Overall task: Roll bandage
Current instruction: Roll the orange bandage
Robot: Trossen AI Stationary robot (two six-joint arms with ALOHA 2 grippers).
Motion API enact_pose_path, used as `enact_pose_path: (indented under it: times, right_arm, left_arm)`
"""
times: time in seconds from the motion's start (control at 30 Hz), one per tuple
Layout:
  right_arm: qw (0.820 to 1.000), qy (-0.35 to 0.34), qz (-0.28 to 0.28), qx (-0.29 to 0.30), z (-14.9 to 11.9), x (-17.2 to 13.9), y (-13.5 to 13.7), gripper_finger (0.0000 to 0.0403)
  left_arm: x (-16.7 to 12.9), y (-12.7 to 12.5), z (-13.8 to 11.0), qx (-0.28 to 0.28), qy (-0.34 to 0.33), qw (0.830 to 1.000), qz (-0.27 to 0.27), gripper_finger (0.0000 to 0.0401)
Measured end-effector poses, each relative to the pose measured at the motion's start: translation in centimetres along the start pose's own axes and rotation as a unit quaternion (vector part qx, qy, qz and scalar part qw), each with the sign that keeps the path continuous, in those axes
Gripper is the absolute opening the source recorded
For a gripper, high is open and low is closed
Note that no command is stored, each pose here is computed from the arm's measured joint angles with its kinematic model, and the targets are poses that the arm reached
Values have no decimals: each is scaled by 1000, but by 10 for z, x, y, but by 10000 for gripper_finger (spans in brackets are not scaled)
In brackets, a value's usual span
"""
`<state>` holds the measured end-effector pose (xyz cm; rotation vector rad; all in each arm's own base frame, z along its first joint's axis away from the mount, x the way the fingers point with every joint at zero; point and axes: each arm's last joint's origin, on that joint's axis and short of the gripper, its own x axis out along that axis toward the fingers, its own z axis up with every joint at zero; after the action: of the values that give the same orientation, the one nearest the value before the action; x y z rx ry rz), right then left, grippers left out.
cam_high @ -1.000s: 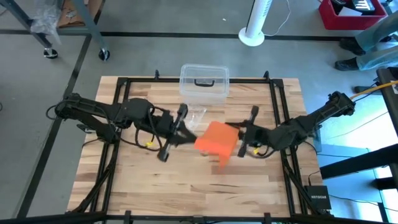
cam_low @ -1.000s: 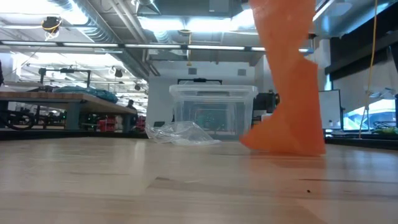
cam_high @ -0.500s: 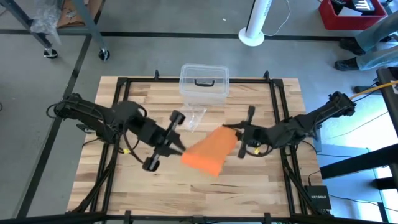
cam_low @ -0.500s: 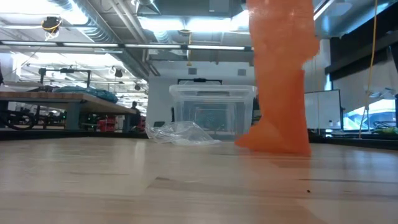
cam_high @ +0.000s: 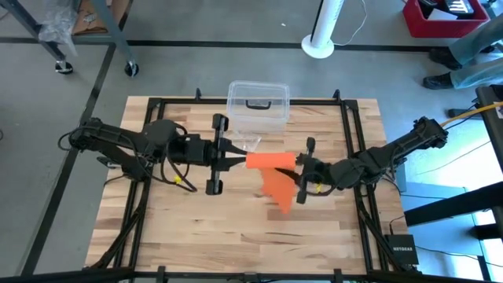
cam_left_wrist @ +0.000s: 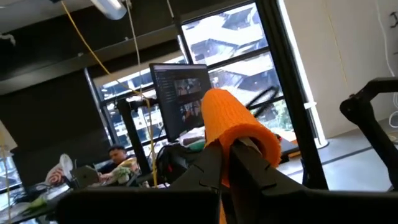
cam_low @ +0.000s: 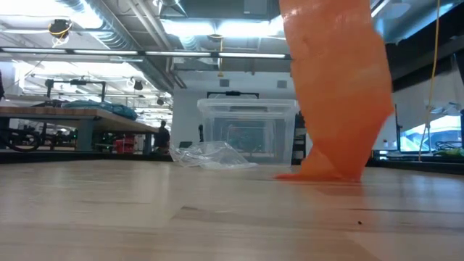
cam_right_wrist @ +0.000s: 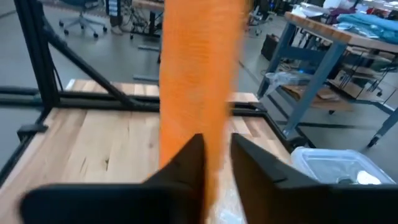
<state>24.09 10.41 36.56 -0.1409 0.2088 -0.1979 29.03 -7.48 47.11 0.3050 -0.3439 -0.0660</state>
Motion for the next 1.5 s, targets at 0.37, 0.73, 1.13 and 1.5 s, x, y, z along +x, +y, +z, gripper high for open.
enact_pose_path:
  times: [0.37,0.73,1.13,1.5]
  right_arm:
    - [999,0,22,26,7,-27,-20,256]
    - [996,56,66,28,-13,2,6,226]
    - [999,27,-10,-21,-30,28,22,117]
    - [997,41,16,-58,-57,12,47,7]
  left_arm:
    - [0,1,-2,-6,6,1000,1,8]
    - [0,1,-2,-8,7,1000,2,8]
    - [0,1,-2,-11,8,1000,0,8]
    - [0,2,0,6,5,1000,4,8]
